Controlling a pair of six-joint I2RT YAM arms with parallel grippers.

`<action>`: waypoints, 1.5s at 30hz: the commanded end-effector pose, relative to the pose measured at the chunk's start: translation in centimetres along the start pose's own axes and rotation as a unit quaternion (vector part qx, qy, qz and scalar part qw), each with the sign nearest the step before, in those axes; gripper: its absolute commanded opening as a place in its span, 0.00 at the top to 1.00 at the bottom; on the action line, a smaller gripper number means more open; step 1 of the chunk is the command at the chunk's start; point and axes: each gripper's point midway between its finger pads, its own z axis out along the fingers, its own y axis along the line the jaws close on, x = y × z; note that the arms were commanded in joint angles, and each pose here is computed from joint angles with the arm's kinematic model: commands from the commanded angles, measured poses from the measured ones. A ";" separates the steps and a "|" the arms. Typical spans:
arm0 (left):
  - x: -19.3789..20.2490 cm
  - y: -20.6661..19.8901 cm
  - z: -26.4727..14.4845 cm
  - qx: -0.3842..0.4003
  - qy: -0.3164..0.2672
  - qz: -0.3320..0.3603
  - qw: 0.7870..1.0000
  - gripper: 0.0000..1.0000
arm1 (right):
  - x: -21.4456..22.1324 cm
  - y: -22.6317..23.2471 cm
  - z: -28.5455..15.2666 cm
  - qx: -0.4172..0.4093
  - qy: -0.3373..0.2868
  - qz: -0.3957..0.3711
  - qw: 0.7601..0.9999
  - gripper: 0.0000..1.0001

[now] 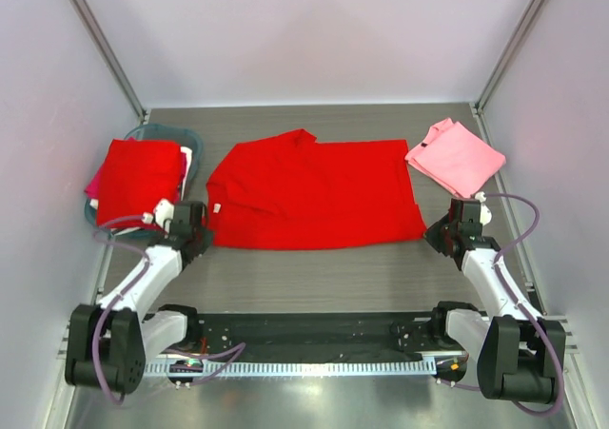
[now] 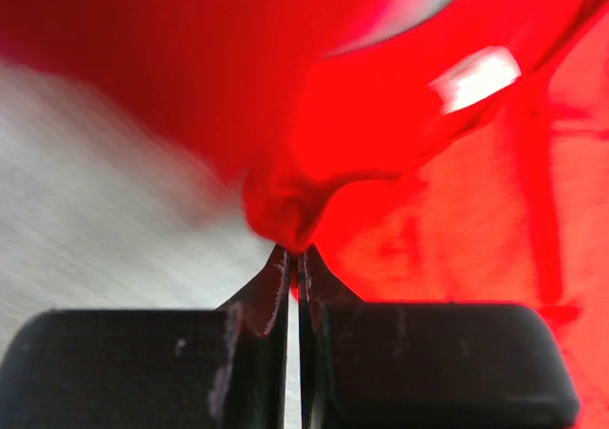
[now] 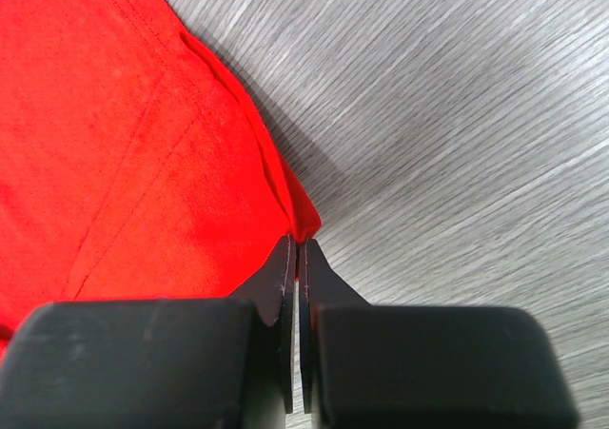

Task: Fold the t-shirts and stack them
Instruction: Fold the tshirt

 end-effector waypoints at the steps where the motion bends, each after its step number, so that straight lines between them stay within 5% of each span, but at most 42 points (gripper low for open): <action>1: -6.4 -8.5 -3.0 0.079 -0.045 -0.018 0.996 1.00 | -0.8 0.6 -0.7 -0.008 -0.015 0.007 1.000 0.99; 7: -12.9 -12.3 -10.3 0.127 -0.118 -0.013 0.985 1.00 | -1.7 1.0 -1.5 -0.011 -0.029 0.004 1.000 0.99; 19: -1.8 1.8 -2.8 0.007 -0.008 -0.022 1.000 1.00 | -1.7 0.5 -1.8 -0.001 -0.031 -0.004 1.000 0.99; 45: -1.6 0.8 -2.3 0.028 -0.003 -0.051 0.998 1.00 | -1.8 0.7 -1.8 0.002 -0.025 -0.002 1.000 0.99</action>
